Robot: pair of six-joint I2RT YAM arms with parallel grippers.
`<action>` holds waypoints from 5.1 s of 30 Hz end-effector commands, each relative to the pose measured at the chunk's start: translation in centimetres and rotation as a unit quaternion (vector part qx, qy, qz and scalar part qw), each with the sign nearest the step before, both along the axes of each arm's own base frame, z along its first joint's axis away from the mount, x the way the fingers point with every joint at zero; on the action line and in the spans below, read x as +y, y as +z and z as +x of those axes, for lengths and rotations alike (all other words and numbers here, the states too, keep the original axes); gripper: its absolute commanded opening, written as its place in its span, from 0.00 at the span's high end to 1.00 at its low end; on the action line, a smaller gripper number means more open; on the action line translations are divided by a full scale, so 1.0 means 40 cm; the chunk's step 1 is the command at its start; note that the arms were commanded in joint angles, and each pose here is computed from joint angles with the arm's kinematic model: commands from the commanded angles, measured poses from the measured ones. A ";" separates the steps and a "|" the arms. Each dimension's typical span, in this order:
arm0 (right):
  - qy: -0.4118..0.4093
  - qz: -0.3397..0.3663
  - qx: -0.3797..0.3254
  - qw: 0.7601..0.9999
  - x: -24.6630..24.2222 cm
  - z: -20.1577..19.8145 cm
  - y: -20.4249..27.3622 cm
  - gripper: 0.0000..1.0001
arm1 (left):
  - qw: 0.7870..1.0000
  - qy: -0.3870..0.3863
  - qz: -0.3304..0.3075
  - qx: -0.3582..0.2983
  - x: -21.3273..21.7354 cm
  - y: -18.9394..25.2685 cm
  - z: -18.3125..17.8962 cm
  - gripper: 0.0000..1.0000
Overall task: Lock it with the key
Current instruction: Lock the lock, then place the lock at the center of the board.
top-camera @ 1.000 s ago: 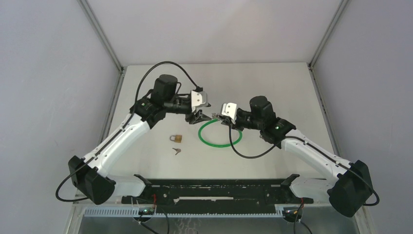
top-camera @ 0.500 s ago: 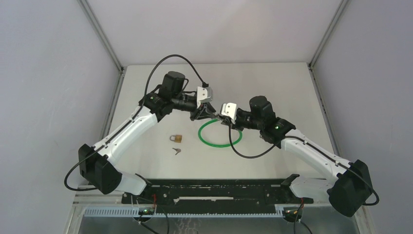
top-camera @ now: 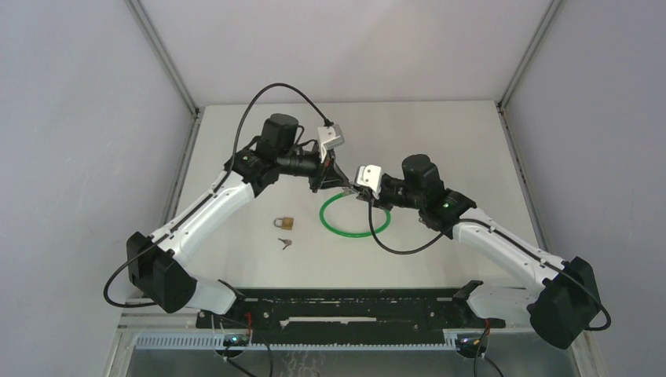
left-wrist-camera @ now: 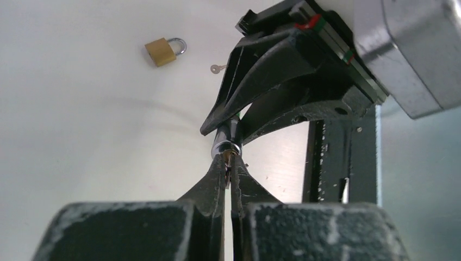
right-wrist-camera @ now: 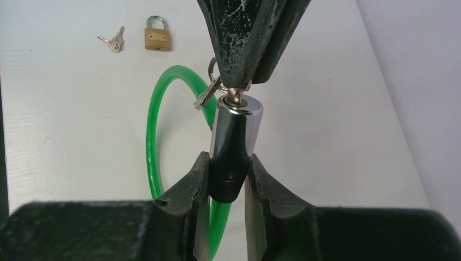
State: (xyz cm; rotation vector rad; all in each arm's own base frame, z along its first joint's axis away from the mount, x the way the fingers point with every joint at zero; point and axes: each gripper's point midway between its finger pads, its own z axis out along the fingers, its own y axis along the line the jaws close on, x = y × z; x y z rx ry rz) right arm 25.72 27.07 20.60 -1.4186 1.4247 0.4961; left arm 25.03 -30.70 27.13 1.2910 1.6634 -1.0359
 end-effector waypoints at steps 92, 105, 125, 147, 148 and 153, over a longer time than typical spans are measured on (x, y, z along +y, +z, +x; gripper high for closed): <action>-0.015 -0.059 0.029 0.998 -0.012 0.009 -0.102 1.00 | 0.983 0.122 -0.054 0.122 0.014 0.027 -0.020 1.00; -0.029 -0.066 0.030 0.997 -0.024 0.024 -0.113 1.00 | 0.974 0.128 -0.091 0.161 0.037 0.048 -0.016 1.00; -0.037 -0.065 0.037 0.997 -0.038 0.033 -0.116 1.00 | 0.995 0.074 -0.055 0.048 0.066 0.041 -0.027 1.00; -0.034 -0.036 0.047 0.998 -0.040 0.026 -0.083 1.00 | 0.994 0.102 0.006 -0.034 0.149 0.084 -0.027 1.00; -0.032 -0.028 0.054 0.998 -0.036 0.022 -0.073 1.00 | 0.992 0.113 0.012 -0.047 0.159 0.084 -0.018 1.00; -0.033 0.036 0.098 0.994 -0.018 0.013 0.016 1.00 | 0.976 0.191 0.051 -0.091 0.216 0.081 0.039 0.99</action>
